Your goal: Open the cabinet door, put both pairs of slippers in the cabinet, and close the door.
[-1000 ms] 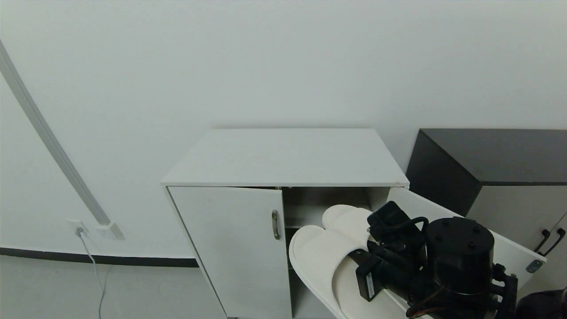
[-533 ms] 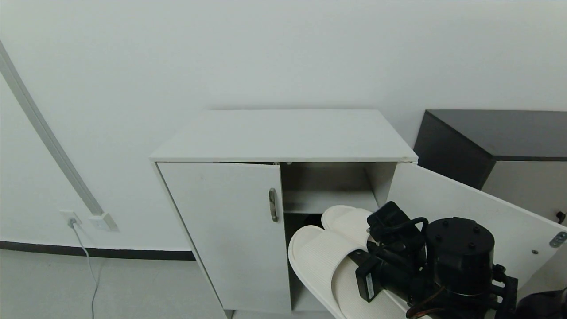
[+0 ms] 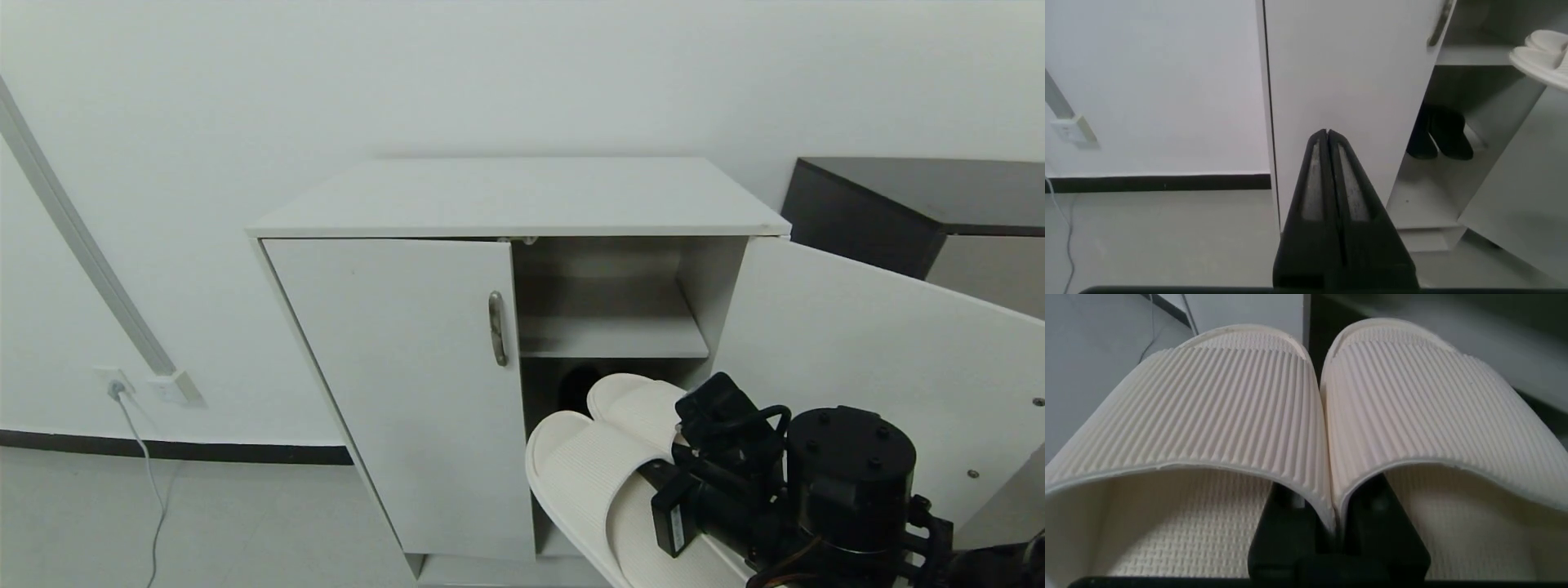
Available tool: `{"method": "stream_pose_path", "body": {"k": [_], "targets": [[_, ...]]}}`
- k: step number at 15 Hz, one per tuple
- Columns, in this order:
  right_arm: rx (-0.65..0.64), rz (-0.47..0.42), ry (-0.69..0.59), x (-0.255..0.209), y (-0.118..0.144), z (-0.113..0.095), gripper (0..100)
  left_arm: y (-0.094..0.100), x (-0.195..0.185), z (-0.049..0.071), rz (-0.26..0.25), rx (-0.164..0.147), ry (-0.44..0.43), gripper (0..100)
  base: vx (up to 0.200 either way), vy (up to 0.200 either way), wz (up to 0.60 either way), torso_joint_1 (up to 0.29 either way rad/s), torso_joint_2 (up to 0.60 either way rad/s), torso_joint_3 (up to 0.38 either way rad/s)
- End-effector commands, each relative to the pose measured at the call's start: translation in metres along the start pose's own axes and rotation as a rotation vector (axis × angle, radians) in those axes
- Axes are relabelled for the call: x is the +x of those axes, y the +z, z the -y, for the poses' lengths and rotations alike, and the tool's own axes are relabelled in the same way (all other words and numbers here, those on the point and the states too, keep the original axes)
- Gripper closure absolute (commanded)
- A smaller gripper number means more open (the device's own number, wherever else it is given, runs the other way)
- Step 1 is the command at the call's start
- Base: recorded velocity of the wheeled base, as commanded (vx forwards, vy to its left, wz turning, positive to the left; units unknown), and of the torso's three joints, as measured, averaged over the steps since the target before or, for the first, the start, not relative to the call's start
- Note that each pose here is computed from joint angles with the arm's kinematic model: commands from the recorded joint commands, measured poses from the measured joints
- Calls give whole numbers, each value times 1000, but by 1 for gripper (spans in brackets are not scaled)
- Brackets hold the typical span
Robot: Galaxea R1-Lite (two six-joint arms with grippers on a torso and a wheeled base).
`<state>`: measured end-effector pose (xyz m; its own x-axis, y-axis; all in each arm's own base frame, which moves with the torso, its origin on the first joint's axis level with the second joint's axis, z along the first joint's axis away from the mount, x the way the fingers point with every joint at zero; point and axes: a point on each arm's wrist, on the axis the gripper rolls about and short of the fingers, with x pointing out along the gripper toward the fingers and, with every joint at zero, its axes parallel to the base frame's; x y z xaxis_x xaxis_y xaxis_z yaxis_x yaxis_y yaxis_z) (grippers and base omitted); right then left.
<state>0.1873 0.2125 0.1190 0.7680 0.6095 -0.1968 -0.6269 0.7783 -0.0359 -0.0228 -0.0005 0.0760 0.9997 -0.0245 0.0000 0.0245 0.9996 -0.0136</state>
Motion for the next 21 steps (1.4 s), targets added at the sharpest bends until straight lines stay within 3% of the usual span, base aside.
{"method": "stream_pose_path", "body": {"k": [1, 11, 18, 21], "targets": [[-2, -8, 0, 2, -2, 0, 100, 0, 0, 0, -2, 0, 0, 100, 0, 0, 0, -134, 481, 339], [-5, -26, 6, 1, -7, -2, 100, 0, 0, 0, 0, 0, 0, 100, 0, 0, 0, -60, 417, 358], [-15, -20, 3, 4, -13, -3, 100, 0, 0, 0, 0, 0, -2, 100, 0, 0, 0, 1, 29, 24], [-18, -2, 9, 7, -16, -4, 100, 0, 0, 0, -2, 0, -2, 100, 0, 0, -400, 2, 3, 2]]}}
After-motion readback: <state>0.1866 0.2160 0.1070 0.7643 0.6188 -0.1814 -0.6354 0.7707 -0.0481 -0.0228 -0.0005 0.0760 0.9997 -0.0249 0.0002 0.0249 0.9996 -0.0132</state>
